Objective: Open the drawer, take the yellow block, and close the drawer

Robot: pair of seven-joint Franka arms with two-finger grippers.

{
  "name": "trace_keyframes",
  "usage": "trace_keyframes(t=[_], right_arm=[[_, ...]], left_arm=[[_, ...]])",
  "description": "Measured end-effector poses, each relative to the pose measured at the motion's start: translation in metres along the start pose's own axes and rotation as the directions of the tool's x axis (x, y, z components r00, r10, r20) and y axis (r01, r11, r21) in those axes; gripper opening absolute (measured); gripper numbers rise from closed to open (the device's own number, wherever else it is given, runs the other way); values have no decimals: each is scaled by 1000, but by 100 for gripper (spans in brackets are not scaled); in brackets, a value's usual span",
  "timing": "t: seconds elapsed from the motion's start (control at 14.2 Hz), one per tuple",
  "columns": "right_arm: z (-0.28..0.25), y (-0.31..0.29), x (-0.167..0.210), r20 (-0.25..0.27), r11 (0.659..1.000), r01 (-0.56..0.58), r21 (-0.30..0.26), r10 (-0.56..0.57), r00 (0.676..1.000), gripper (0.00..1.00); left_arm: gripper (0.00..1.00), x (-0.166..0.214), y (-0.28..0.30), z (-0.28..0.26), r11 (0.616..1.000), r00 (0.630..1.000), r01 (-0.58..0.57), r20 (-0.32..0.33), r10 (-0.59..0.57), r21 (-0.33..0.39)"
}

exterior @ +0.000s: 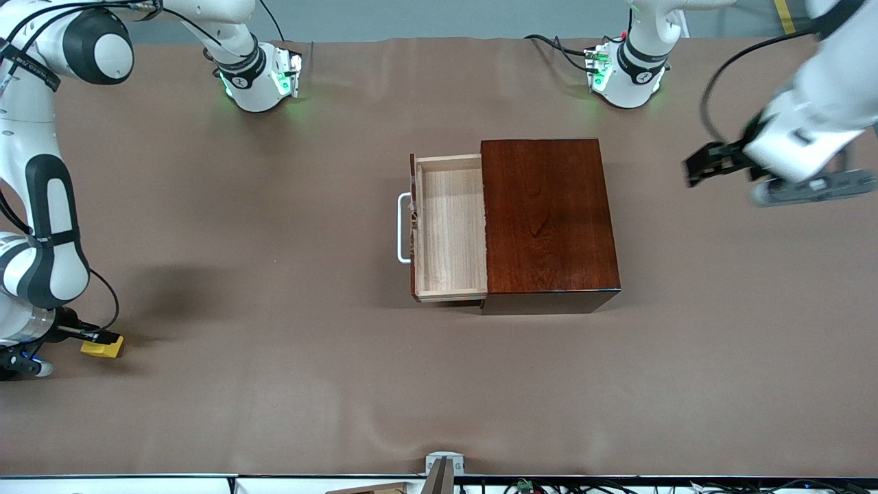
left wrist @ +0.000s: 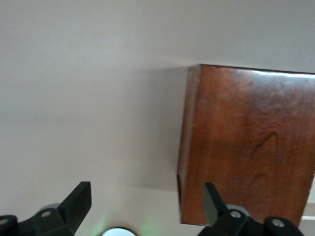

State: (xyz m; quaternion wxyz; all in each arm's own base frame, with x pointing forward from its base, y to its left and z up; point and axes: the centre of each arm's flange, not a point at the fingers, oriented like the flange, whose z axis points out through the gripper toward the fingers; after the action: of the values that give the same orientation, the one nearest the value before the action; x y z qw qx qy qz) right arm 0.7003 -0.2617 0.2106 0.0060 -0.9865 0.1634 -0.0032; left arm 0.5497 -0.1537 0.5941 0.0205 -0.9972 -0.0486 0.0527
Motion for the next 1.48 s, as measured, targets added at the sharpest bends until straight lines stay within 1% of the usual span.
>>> trace_keyframes(t=[0.14,0.28,0.42,0.56,0.64,0.78,0.92,0.99,1.06,1.13,1.2,1.27,1.41,1.48], right_arm=[[1,4,0,1,1000,16,-1,-16,1000,57],[1,13,0,0,999,34,-1,-34,999,57],[3,20,-1,2,999,39,-1,-39,999,57],[4,19,-1,3,999,41,1,-41,999,57],[4,19,-1,2,999,42,1,-42,999,61],[3,17,0,-1,999,44,3,-44,999,81],[0,15,2,-8,999,46,5,-46,999,100],[-5,13,4,-14,999,48,6,-48,999,100],[-13,11,4,-3,999,52,8,-52,999,100],[-23,9,2,31,998,54,12,-55,998,100],[-37,7,-1,66,998,57,16,-58,996,100],[-59,4,-2,77,998,61,17,-62,995,100],[-120,-4,-10,82,997,73,20,-74,994,100],[-152,-11,-18,100,997,79,24,-81,992,100]], left_arm=[[100,-9,58,22,999,999,39,28,-39,14],[100,-22,114,33,996,996,83,32,-84,21],[100,-38,172,44,991,991,133,27,-133,18],[100,-54,230,61,979,979,204,5,-204,-14],[100,-62,259,72,968,969,248,-5,-248,-41],[100,-80,311,95,933,938,344,-16,-347,-109],[100,-99,356,117,872,889,450,-2,-458,-192],[100,-107,375,126,837,862,497,14,-507,-229],[100,-116,393,137,799,831,544,37,-555,-257],[100,-124,408,147,758,797,592,61,-601,-274],[100,-130,421,157,703,748,653,93,-657,-282],[100,-134,432,168,642,691,713,125,-712,-281],[100,-135,446,188,523,574,811,179,-799,-263],[100,-133,449,196,467,517,849,199,-833,-249]])
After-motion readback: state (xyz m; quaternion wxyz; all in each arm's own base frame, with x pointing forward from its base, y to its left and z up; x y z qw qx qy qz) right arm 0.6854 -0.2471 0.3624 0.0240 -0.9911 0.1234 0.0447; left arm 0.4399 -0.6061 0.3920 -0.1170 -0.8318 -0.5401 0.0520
